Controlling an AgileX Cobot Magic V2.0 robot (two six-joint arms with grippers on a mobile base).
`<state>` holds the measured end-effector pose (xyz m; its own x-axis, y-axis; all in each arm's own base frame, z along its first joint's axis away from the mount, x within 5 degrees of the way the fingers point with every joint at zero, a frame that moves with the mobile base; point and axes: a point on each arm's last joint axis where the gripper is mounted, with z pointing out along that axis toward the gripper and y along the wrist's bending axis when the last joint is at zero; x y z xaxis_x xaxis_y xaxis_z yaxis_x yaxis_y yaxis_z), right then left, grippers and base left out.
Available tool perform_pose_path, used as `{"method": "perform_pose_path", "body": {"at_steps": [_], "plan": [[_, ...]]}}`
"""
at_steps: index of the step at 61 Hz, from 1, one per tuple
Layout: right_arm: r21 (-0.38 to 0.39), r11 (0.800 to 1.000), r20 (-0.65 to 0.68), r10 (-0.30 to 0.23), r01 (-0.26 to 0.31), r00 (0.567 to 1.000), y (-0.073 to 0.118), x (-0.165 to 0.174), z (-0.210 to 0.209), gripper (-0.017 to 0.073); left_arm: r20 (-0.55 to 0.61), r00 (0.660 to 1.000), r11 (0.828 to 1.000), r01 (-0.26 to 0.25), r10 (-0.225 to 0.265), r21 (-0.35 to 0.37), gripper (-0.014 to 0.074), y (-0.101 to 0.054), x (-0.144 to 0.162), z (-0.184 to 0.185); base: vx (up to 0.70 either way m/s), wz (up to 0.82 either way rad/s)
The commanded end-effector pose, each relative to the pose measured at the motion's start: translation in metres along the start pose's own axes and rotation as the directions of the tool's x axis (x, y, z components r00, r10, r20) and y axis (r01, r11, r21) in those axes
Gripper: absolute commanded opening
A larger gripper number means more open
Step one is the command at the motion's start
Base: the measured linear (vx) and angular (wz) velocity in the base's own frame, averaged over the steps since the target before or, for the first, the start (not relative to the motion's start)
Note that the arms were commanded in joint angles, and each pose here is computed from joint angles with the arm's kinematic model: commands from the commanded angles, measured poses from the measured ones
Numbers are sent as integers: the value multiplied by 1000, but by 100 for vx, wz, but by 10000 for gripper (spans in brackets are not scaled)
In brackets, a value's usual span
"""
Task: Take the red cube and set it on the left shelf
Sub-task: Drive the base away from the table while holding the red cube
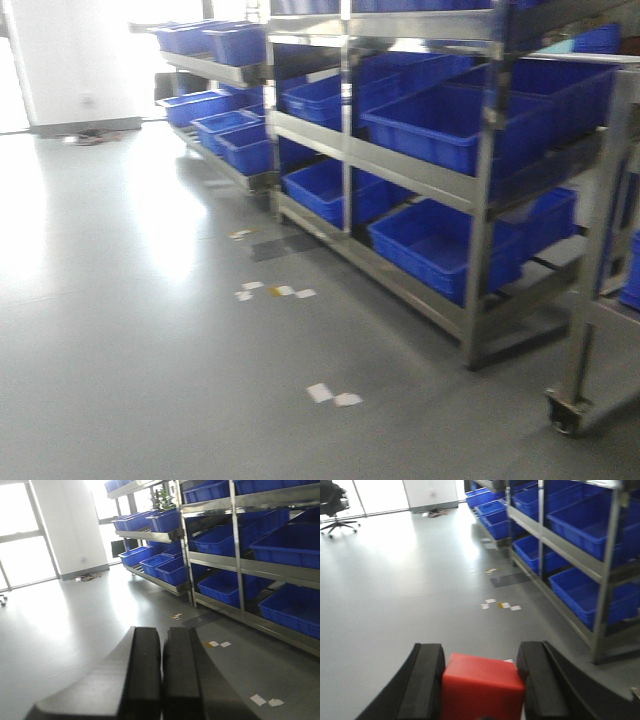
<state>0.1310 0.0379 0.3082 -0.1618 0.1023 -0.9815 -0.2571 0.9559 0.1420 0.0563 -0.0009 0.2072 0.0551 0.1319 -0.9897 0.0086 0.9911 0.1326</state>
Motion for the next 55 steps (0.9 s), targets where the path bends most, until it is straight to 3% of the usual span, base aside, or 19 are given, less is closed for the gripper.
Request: {"method": "perform_pose_path", "body": {"at_steps": [1, 55], "plan": [[-14, 1000, 115, -7, 8, 993, 2, -17, -3, 49, 62, 998, 1000, 5, -4, -4, 106, 0, 0, 1, -11, 67], [-14, 1000, 115, -7, 8, 993, 2, -17, -3, 49, 62, 998, 1000, 5, -4, -4, 106, 0, 0, 1, -4, 40]]}}
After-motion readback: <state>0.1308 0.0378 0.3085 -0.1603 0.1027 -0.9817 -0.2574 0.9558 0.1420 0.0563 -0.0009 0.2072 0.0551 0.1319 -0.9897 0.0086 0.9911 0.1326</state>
